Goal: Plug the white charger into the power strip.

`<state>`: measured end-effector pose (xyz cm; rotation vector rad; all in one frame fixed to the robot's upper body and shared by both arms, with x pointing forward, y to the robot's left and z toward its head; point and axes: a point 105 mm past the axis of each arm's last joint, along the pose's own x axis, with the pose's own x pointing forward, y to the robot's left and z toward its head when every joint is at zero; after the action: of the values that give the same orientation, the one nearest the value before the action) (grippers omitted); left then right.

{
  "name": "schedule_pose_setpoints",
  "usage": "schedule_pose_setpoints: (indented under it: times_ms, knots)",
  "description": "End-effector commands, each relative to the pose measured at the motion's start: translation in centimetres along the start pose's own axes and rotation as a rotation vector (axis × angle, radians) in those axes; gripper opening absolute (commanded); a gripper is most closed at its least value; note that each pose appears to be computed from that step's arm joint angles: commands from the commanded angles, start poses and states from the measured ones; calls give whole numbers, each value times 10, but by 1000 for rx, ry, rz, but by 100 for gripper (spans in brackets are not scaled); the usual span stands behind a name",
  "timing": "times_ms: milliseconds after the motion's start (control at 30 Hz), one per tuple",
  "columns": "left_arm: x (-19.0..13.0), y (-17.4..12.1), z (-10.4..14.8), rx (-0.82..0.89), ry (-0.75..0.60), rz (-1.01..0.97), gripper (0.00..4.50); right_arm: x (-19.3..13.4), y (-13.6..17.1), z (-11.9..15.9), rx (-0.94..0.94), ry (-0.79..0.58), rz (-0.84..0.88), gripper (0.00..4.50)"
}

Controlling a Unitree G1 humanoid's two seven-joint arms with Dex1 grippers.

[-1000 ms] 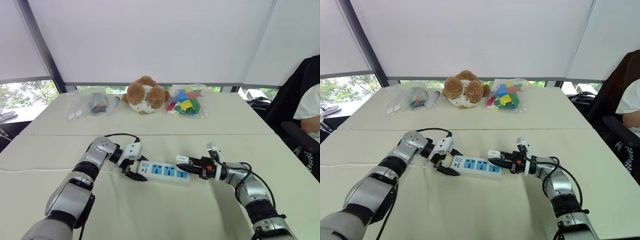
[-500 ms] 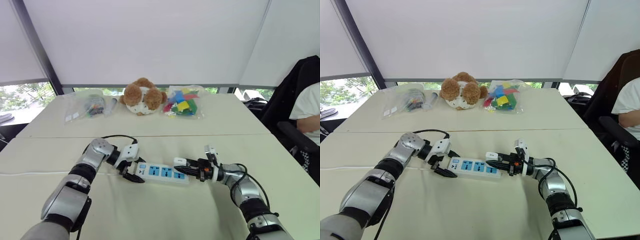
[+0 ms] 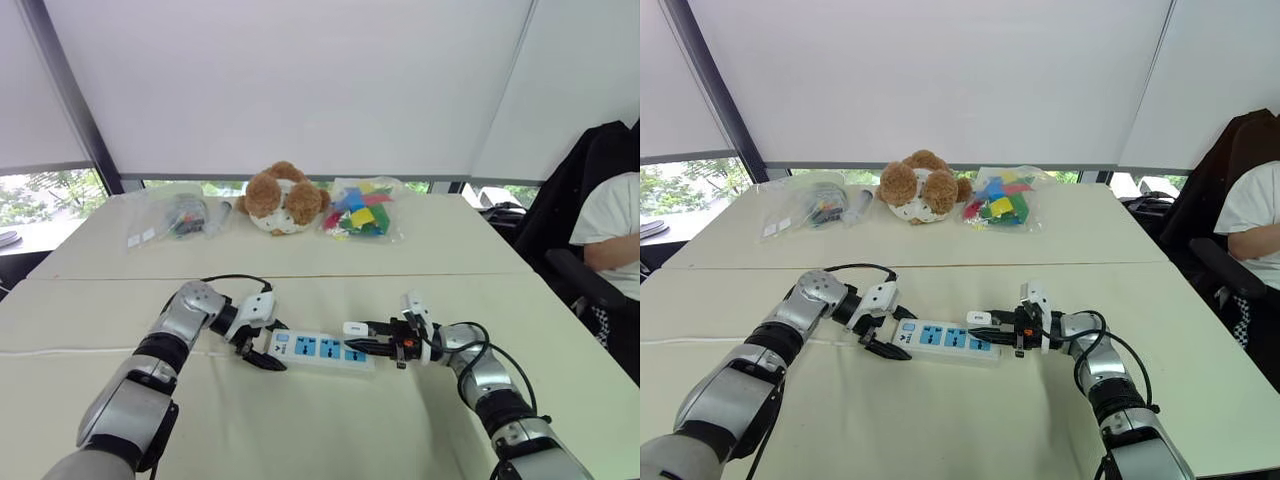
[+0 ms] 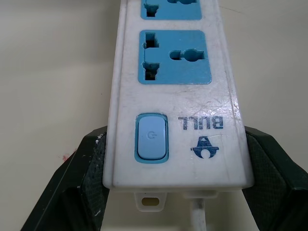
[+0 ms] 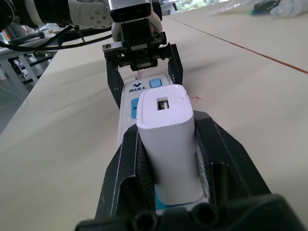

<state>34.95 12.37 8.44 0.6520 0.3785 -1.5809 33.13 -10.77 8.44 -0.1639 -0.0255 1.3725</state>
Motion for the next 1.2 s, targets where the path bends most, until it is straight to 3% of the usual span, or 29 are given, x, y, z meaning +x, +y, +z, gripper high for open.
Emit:
schedule_pose_setpoints:
  times_ms: [33,533,1067,1200]
  knots:
    - [4,-20,-20,-18,110,-129,304,-20,39,-87,229,302,39,73]
    - [4,-19,-21,-19,110,-115,304,-14,46,-100,303,294,21,73]
    - [7,-15,-18,-12,106,-102,304,-13,42,-99,236,292,-7,73]
    - [9,-14,-18,-12,106,-96,304,-11,35,-90,187,260,-25,265]
